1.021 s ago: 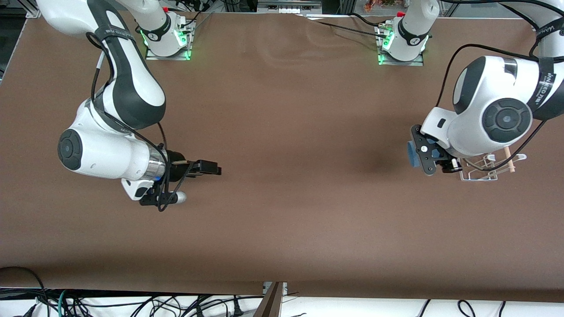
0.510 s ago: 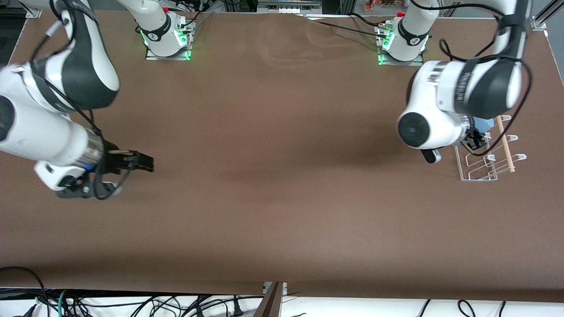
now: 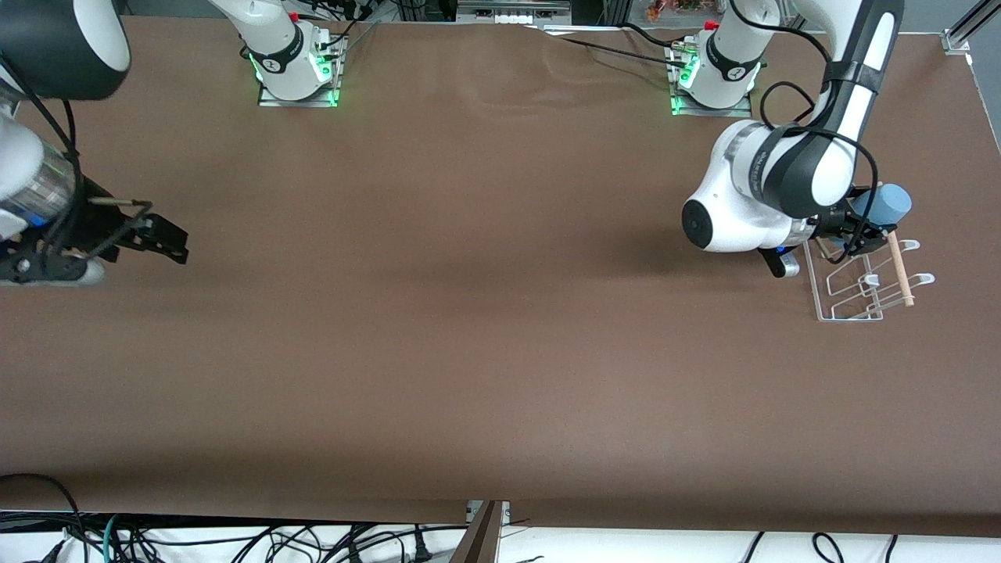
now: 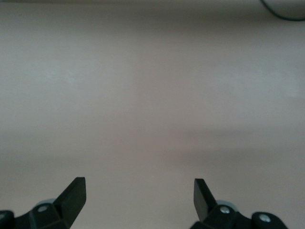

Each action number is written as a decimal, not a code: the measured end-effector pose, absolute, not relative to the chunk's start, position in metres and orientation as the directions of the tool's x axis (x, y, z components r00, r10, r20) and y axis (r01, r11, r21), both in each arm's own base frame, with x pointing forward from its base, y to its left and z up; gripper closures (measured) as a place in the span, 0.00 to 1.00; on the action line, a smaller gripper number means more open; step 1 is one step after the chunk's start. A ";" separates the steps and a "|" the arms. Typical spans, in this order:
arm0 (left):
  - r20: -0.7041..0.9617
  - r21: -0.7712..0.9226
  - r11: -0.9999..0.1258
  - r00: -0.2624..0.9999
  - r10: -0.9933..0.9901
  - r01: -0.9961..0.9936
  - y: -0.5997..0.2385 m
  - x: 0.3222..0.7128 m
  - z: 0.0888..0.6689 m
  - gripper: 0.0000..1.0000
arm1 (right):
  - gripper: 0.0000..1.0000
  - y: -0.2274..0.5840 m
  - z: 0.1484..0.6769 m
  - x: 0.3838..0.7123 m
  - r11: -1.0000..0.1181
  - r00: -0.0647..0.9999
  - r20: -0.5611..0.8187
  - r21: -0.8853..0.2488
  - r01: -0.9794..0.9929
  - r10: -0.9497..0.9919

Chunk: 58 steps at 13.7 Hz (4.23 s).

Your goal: Transfer cup to left arm and place on rack

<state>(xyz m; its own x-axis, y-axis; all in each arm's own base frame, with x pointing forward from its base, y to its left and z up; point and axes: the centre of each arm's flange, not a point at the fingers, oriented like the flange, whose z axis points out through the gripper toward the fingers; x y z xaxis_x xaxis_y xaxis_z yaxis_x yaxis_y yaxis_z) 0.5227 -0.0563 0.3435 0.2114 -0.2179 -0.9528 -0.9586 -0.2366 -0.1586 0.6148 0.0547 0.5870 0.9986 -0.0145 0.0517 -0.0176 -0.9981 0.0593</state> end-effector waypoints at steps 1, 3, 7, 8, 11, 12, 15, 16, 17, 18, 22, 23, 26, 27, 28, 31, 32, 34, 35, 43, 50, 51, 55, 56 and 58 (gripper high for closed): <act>-0.953 -0.176 -0.212 0.220 -0.206 -0.961 -0.049 0.513 0.336 0.23 | 0.00 0.051 0.591 0.608 -0.997 0.999 0.047 0.079 -0.020 -0.016; -0.951 -0.225 -0.155 0.251 -0.180 -0.962 -0.040 0.497 0.313 0.23 | 0.00 0.048 0.593 0.602 -0.995 0.999 0.040 0.102 -0.004 0.000; -0.946 -0.250 -0.100 0.265 -0.184 -0.963 -0.015 0.489 0.289 0.23 | 0.00 0.047 0.588 0.601 -0.993 0.998 0.024 0.107 0.047 0.050; -0.945 -0.248 -0.103 0.264 -0.193 -0.963 -0.009 0.489 0.286 0.23 | 0.00 0.046 0.588 0.601 -0.993 0.999 0.021 0.107 0.047 0.050; -0.945 -0.242 -0.100 0.257 -0.201 -0.965 -0.002 0.488 0.281 0.23 | 0.00 0.040 0.584 0.601 -0.993 0.999 0.004 0.109 0.038 0.038; -0.945 -0.241 -0.098 0.257 -0.203 -0.965 -0.002 0.487 0.279 0.23 | 0.00 0.038 0.583 0.601 -0.993 0.999 0.001 0.110 0.035 0.035; -0.947 -0.250 -0.081 0.261 -0.188 -0.965 -0.002 0.482 0.266 0.23 | 0.00 0.037 0.580 0.603 -0.993 0.999 -0.003 0.110 0.036 0.036; -0.949 -0.250 -0.068 0.258 -0.180 -0.966 -0.001 0.479 0.260 0.23 | 0.00 0.037 0.579 0.603 -0.993 0.999 -0.004 0.110 0.036 0.036; -0.952 -0.247 -0.056 0.253 -0.172 -0.967 0.000 0.477 0.256 0.23 | 0.00 0.037 0.578 0.604 -0.993 0.999 -0.006 0.110 0.036 0.036; -0.954 -0.245 -0.047 0.249 -0.168 -0.968 0.000 0.475 0.254 0.23 | 0.00 0.037 0.578 0.604 -0.993 0.999 -0.006 0.110 0.036 0.036; -0.957 -0.237 -0.043 0.240 -0.164 -0.971 0.001 0.471 0.249 0.23 | 0.00 0.037 0.577 0.604 -0.993 0.999 -0.006 0.109 0.036 0.036; -0.959 -0.232 -0.030 0.234 -0.158 -0.972 0.002 0.470 0.246 0.23 | 0.00 0.038 0.577 0.604 -0.993 0.999 -0.006 0.108 0.036 0.036; -0.966 -0.221 0.014 0.217 -0.139 -0.975 0.003 0.469 0.237 0.23 | 0.00 0.038 0.577 0.604 -0.994 0.999 -0.006 0.108 0.037 0.036; -0.967 -0.218 0.016 0.214 -0.138 -0.976 0.003 0.469 0.235 0.23 | 0.00 0.038 0.577 0.604 -0.994 0.999 -0.006 0.107 0.037 0.037; -0.968 -0.215 0.017 0.211 -0.137 -0.976 0.003 0.468 0.233 0.23 | 0.00 0.038 0.577 0.604 -0.994 0.999 -0.006 0.107 0.037 0.037; -0.967 -0.219 0.019 0.215 -0.138 -0.975 0.002 0.469 0.233 0.01 | 0.00 0.038 0.577 0.604 -0.994 0.999 -0.007 0.107 0.037 0.037; -0.965 -0.227 0.018 0.222 -0.138 -0.974 0.002 0.469 0.234 0.00 | 0.00 0.038 0.577 0.604 -0.994 0.999 -0.007 0.107 0.037 0.037; -0.958 -0.253 0.017 0.248 -0.143 -0.967 0.001 0.475 0.242 0.00 | 0.00 0.038 0.577 0.604 -0.994 0.999 -0.007 0.107 0.037 0.037; -0.951 -0.274 0.003 0.271 -0.152 -0.962 -0.002 0.479 0.249 0.00 | 0.00 0.038 0.577 0.604 -0.994 0.999 -0.007 0.106 0.037 0.037; -0.684 -0.357 -0.625 0.650 -0.332 -0.694 -0.049 0.542 0.378 0.00 | 0.00 0.039 0.577 0.604 -0.994 0.999 -0.007 0.104 0.038 0.037; -0.300 -0.109 -0.980 0.945 -0.128 -0.168 -0.091 0.577 0.475 0.00 | 0.00 0.044 0.577 0.603 -0.998 0.999 -0.010 0.051 0.034 0.034; -0.205 -0.072 -0.990 0.973 -0.103 -0.120 -0.084 0.585 0.495 0.00 | 0.00 0.044 0.577 0.603 -0.998 0.999 -0.010 0.051 0.034 0.034; 0.014 -0.033 -0.999 1.000 -0.027 -0.026 -0.041 0.575 0.576 0.00 | 0.00 0.044 0.577 0.603 -0.998 0.999 -0.010 0.051 0.034 0.034; 0.033 -0.033 -0.999 0.999 -0.023 -0.022 -0.040 0.569 0.587 0.00 | 0.00 0.044 0.577 0.603 -0.998 0.999 -0.010 0.051 0.034 0.034; 0.036 -0.033 -0.999 0.999 -0.013 -0.012 -0.036 0.565 0.590 0.00 | 0.00 0.044 0.577 0.603 -0.998 0.999 -0.010 0.051 0.034 0.034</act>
